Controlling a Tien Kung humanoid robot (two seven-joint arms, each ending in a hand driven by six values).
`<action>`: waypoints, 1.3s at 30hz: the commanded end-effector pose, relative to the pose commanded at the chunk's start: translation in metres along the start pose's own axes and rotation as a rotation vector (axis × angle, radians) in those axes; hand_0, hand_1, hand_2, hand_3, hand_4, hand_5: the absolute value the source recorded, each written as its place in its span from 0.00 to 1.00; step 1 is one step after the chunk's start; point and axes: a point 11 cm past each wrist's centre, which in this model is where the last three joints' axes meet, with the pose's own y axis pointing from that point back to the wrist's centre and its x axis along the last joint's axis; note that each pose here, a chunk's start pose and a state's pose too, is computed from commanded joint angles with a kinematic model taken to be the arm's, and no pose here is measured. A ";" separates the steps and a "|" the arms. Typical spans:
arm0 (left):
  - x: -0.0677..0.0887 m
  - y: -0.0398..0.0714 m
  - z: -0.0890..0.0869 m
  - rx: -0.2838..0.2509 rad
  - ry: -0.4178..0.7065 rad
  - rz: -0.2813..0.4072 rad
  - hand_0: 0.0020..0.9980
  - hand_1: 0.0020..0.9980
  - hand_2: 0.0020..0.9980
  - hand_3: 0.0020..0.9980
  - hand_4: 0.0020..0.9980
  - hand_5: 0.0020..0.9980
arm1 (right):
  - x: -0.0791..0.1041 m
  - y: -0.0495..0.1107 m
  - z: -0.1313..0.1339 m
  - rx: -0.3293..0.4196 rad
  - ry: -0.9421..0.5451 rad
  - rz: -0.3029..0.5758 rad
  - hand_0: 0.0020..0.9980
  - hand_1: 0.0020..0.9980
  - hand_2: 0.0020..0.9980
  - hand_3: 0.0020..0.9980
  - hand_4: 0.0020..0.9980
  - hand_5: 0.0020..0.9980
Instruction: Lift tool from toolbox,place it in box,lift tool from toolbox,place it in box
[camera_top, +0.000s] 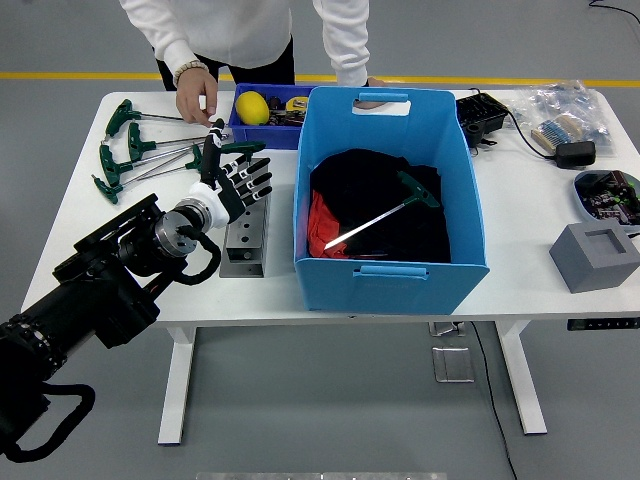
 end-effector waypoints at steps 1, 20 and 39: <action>-0.001 0.000 0.000 0.001 0.000 -0.002 0.25 0.41 0.63 0.90 0.93 1.00 | 0.000 0.000 0.000 0.000 0.001 0.000 0.65 0.62 0.71 0.55 0.79 0.61; -0.017 0.000 -0.002 0.001 0.012 -0.050 0.39 0.59 0.78 0.87 0.93 1.00 | 0.000 0.000 0.001 -0.002 0.011 -0.002 0.65 0.62 0.71 0.55 0.80 0.62; -0.028 0.007 0.002 -0.002 0.026 -0.103 0.58 0.71 0.86 0.84 0.93 1.00 | 0.000 0.000 0.011 -0.019 0.014 -0.002 0.65 0.62 0.71 0.56 0.80 0.62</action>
